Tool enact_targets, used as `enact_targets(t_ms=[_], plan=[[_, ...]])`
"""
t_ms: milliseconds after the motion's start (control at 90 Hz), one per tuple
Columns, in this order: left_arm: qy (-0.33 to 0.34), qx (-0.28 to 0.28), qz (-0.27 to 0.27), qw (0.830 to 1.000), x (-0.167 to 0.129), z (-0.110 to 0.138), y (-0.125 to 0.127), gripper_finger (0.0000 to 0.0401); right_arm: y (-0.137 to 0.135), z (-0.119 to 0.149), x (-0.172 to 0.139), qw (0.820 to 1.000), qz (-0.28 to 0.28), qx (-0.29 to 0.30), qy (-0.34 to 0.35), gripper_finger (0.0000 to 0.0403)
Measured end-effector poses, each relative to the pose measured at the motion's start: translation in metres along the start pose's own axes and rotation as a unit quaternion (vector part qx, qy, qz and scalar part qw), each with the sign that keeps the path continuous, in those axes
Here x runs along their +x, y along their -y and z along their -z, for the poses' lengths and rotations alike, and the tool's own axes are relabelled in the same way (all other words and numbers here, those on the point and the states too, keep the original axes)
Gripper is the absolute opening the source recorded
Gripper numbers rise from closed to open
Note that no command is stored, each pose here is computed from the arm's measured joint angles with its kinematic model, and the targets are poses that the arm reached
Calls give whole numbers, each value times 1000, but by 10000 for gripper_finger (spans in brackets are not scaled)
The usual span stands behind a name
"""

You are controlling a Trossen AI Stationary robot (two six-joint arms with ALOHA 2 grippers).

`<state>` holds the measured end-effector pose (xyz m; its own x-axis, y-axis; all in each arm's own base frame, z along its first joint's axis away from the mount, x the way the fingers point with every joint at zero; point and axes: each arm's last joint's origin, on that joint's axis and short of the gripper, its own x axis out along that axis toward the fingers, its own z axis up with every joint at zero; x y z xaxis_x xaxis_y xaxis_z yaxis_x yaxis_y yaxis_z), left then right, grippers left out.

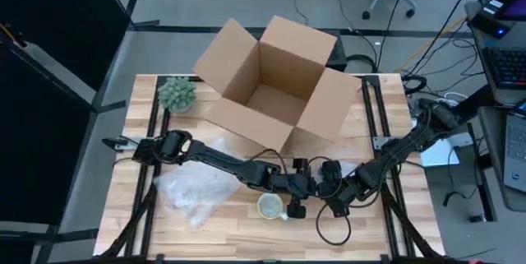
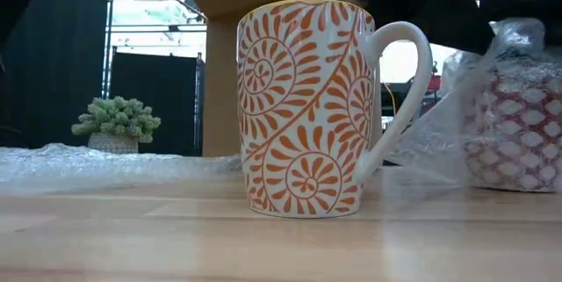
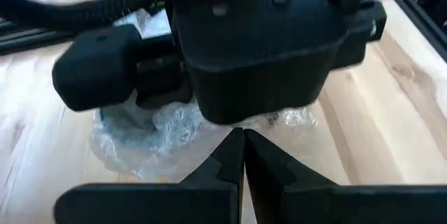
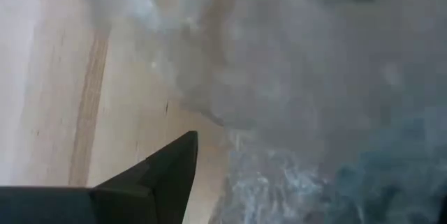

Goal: Wrap mug
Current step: Wrap the red mug with bubble wrap

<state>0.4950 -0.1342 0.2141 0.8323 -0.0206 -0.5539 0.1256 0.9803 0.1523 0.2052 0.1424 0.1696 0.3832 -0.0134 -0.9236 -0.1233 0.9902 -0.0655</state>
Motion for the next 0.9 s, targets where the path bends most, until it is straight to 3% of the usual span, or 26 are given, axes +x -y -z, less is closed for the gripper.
enact_targets(t_ms=[900], plan=[[32, 3, 7, 999, 1, -6, -6, 0, -1, -1, -1, 1000, -4, -1, 5, 224]])
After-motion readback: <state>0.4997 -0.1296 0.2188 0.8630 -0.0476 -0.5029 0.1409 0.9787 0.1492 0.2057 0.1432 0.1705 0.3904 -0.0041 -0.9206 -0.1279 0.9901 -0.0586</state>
